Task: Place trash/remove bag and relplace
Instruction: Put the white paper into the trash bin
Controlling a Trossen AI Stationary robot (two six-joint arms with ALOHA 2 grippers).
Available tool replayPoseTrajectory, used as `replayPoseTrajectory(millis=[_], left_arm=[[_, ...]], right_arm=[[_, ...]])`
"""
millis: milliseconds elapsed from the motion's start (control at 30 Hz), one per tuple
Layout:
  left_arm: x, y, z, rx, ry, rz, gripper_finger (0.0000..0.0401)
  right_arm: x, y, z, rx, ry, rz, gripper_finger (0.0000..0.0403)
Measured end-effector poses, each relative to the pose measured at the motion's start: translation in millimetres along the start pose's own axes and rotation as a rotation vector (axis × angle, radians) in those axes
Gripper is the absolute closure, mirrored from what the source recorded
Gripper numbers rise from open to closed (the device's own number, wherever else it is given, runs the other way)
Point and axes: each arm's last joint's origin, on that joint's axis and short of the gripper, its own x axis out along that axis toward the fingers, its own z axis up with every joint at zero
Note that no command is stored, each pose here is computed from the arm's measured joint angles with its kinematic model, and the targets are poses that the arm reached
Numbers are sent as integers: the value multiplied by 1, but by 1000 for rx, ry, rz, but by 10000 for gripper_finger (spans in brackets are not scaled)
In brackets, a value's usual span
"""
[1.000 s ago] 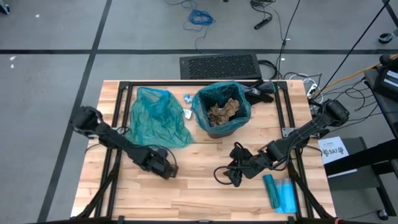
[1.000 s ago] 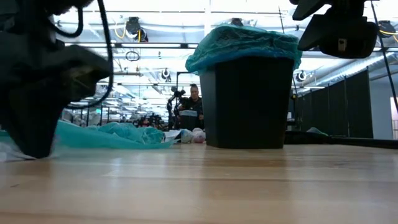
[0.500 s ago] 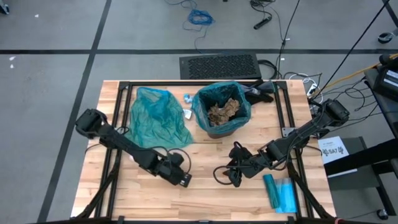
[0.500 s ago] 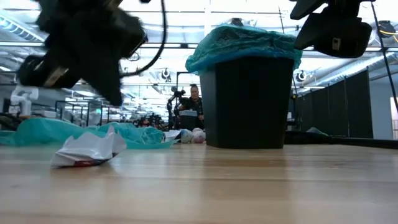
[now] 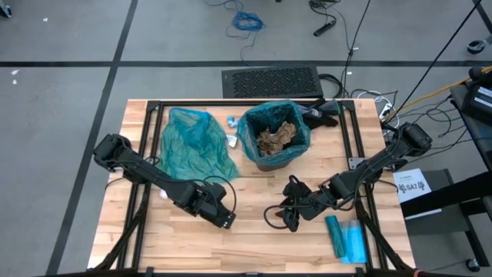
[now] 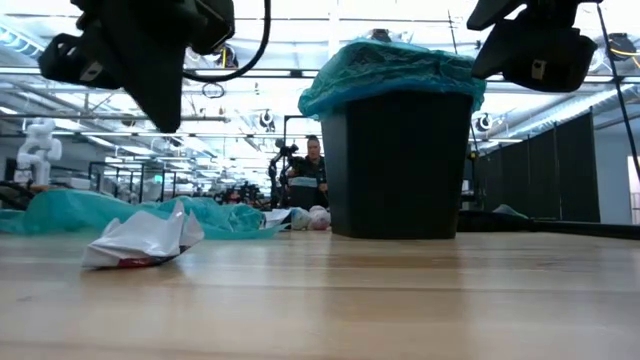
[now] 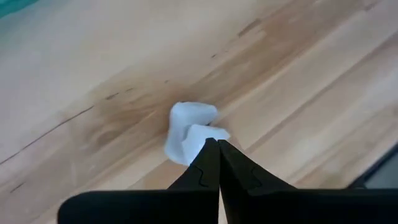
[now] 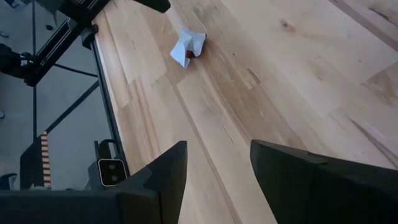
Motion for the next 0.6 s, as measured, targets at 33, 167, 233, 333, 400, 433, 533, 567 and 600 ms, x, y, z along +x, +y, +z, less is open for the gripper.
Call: replayPoseTrajectory(millis=[33,167,233,333,400,433,533,567,600], left_arm=[[0,1,0,-4,1,7,393],[0,1,0,14,30,12,363],[0,1,-1,18,35,11,342],[1,1,0,14,46,10,308],[1,1,2,7,55,10,287],[3,2,3,6,56,14,278],[12,2,3,3,57,41,259],[17,2,3,-3,58,55,256],[22,2,2,-19,61,73,254]], right_arm=[[0,0,0,0,0,0,234],[0,0,0,-4,0,2,234],[0,0,0,-6,1,5,234],[0,0,0,-6,1,5,234],[0,0,0,-6,1,5,234],[0,1,0,-7,2,6,234],[0,1,0,-7,4,7,234],[0,1,0,-7,4,7,234],[0,1,0,-7,6,9,234]])
